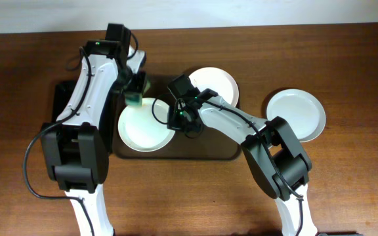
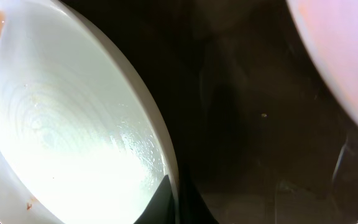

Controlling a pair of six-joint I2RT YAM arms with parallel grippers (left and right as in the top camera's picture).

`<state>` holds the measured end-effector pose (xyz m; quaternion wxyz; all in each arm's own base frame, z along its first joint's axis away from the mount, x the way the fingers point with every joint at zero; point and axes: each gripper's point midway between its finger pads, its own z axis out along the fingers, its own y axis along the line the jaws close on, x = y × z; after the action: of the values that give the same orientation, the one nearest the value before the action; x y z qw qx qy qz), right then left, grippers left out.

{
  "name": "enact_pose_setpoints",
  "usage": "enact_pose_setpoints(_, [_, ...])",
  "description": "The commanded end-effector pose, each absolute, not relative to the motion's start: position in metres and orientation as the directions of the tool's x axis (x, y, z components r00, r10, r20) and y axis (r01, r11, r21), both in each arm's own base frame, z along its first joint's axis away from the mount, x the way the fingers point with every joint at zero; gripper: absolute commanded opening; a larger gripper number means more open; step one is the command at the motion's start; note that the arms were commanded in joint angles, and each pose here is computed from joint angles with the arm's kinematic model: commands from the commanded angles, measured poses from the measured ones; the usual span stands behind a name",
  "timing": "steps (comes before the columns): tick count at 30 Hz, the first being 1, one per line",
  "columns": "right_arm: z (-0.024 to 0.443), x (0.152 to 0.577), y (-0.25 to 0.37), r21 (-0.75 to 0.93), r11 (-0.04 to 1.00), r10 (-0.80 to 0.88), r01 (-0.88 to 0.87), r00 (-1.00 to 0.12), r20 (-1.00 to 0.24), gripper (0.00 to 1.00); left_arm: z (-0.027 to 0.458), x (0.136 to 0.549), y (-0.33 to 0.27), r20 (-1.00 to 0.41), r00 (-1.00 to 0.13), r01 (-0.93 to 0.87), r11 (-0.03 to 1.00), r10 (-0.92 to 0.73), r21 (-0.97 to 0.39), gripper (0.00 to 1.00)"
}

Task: Clean dirty plates on tray and stack at the side
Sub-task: 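Scrub the held front plate with the sponge in the left gripper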

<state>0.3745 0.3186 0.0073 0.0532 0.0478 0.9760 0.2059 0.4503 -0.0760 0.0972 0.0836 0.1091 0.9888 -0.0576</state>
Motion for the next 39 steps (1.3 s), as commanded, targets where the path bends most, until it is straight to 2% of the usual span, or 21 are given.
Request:
enact_pose_setpoints(1, [-0.007,0.374,0.312,0.375,0.923,0.126,0.09,-0.989,-0.074,0.04,0.079,0.417,-0.076,-0.043,-0.981,0.192,0.971,0.188,-0.14,0.01])
enact_pose_setpoints(3, [-0.007,0.373,0.312,0.375,0.923,0.126,0.09,-0.989,-0.074,0.04,0.053,0.407,-0.078,-0.01,-0.984,0.176,0.971,0.177,-0.162,0.01])
enact_pose_setpoints(5, [-0.007,0.373,0.312,0.375,0.923,0.126,0.09,-0.989,-0.074,0.04,0.036,0.403,-0.096,-0.03,-0.984,0.179,0.947,0.178,-0.266,0.01])
enact_pose_setpoints(8, [-0.008,0.373,0.312,0.373,0.923,0.126,0.09,-0.989,-0.072,0.04,0.011,0.411,-0.095,-0.08,-0.987,0.158,0.955,0.142,-0.252,0.01])
enact_pose_setpoints(9, [-0.008,0.373,0.312,0.374,0.923,0.126,0.09,-0.989,-0.072,0.04,0.008,0.418,-0.086,-0.095,-0.99,0.117,0.972,0.1,-0.204,0.01])
enact_pose_setpoints(11, [-0.008,0.373,0.312,0.375,0.923,0.125,0.089,-0.99,-0.07,0.04,0.006,0.43,-0.053,-0.127,-0.991,-0.031,0.999,-0.033,-0.021,0.01])
enact_pose_setpoints(13, [-0.008,0.373,0.312,0.375,0.923,0.125,0.089,-0.99,-0.07,0.04,0.008,0.432,-0.025,-0.166,-0.972,-0.186,0.975,-0.165,0.118,0.01])
enact_pose_setpoints(17, [-0.008,0.373,0.312,0.375,0.923,0.125,0.089,-0.99,-0.07,0.04,0.008,0.412,-0.01,-0.12,-0.961,-0.271,0.941,-0.25,0.205,0.01])
enact_pose_setpoints(19, [-0.008,0.373,0.312,0.375,0.923,0.125,0.089,-0.99,-0.07,0.04,0.008,0.395,-0.009,-0.05,-0.969,-0.247,0.943,-0.242,0.222,0.01])
enact_pose_setpoints(21, [-0.008,0.373,0.312,0.376,0.922,0.124,0.089,-0.99,-0.07,0.04,0.005,0.378,-0.034,0.076,-0.995,-0.063,0.994,-0.07,0.087,0.01])
enact_pose_setpoints(22, [-0.008,0.373,0.312,0.376,0.922,0.124,0.089,-0.99,-0.07,0.04,0.005,0.375,-0.058,0.094,-0.992,0.072,0.995,0.078,-0.066,0.01])
enact_pose_setpoints(24, [-0.008,0.373,0.312,0.375,0.923,0.124,0.089,-0.99,-0.07,0.04,0.006,0.382,-0.076,0.047,-0.985,0.158,0.973,0.168,-0.17,0.0])
enact_pose_setpoints(28, [-0.008,0.373,0.312,0.375,0.923,0.124,0.089,-0.99,-0.07,0.04,0.008,0.426,-0.081,-0.132,-0.98,0.166,0.973,0.145,-0.162,0.01])
enact_pose_setpoints(30, [-0.008,0.372,0.312,0.375,0.923,0.124,0.09,-0.99,-0.07,0.04,0.01,0.452,-0.066,-0.224,-0.971,0.101,0.993,0.084,-0.067,0.0])
enact_pose_setpoints(32, [-0.008,0.372,0.312,0.375,0.923,0.124,0.09,-0.99,-0.07,0.04,0.012,0.456,-0.029,-0.248,-0.967,-0.092,0.99,-0.063,0.108,0.0])
enact_pose_setpoints(34, [-0.008,0.373,0.312,0.375,0.923,0.124,0.089,-0.99,-0.07,0.04,0.01,0.442,-0.022,-0.198,-0.975,-0.127,0.981,-0.097,0.145,0.01])
enact_pose_setpoints(37, [-0.008,0.372,0.312,0.375,0.923,0.124,0.09,-0.99,-0.07,0.04,0.005,0.411,-0.029,-0.064,-0.994,-0.097,0.989,-0.091,0.108,0.0])
enact_pose_setpoints(38, [-0.008,0.373,0.312,0.375,0.923,0.124,0.089,-0.99,-0.07,0.04,0.003,0.399,-0.046,-0.004,-1.0,-0.009,1.0,-0.009,0.015,0.01])
enact_pose_setpoints(39, [-0.008,0.373,0.312,0.376,0.922,0.124,0.089,-0.99,-0.07,0.04,0.005,0.392,-0.074,0.018,-0.994,0.102,0.983,0.106,-0.151,0.0])
